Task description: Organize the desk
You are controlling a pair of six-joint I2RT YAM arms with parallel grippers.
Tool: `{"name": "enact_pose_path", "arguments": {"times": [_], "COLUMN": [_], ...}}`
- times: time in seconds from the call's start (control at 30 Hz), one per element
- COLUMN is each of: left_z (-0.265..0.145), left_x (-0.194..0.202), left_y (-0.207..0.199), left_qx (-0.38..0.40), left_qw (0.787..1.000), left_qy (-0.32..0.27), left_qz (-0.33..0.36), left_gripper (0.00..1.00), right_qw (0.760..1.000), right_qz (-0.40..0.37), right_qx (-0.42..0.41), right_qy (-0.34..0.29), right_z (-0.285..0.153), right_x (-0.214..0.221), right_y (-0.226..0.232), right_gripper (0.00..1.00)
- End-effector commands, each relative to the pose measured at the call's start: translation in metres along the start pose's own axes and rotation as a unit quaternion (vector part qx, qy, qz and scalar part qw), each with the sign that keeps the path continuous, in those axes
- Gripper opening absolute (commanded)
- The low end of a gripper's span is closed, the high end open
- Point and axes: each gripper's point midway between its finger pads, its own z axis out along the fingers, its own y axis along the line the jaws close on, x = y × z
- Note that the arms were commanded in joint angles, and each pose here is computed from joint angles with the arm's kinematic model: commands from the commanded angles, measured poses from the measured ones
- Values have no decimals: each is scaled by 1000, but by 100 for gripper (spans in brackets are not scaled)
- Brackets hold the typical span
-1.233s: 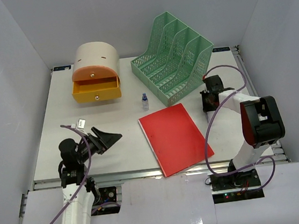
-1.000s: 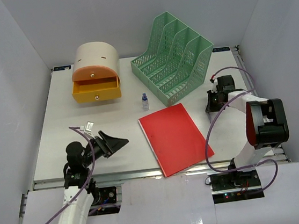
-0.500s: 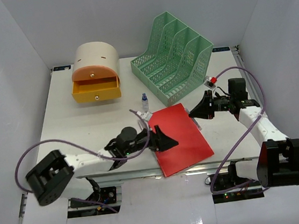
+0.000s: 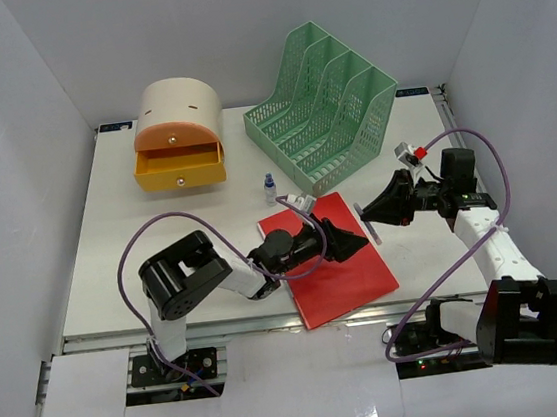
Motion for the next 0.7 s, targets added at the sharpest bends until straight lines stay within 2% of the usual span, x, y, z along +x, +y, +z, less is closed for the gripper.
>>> {"name": "enact_pose_path", "arguments": {"times": [0.0,0.47,0.57,0.67], "left_z": [17,16,17,18], "left_x": [-41,-39,-40,-38], "left_y": [-49,-91,-91,-92], "left_qx": [100,189,189,192], "left_qw": [991,978,978,978], "left_qy": [-81,-63,-62,-58], "left_qz": [29,60,61,62], "left_gripper": [80,68,60,45], "right_qw": [998,999,999,999], "right_qz": [-14,-5,-4,-3], "right_qx": [-50,-34,-35,-33], "right_qy": [-20,-16,-16,-16], "right_z": [-2,-2,-2,-2], "right_x": [-8,-5,-4,-4], "right_y": [15,5,5,4], "right_gripper": [8,8,8,8]}}
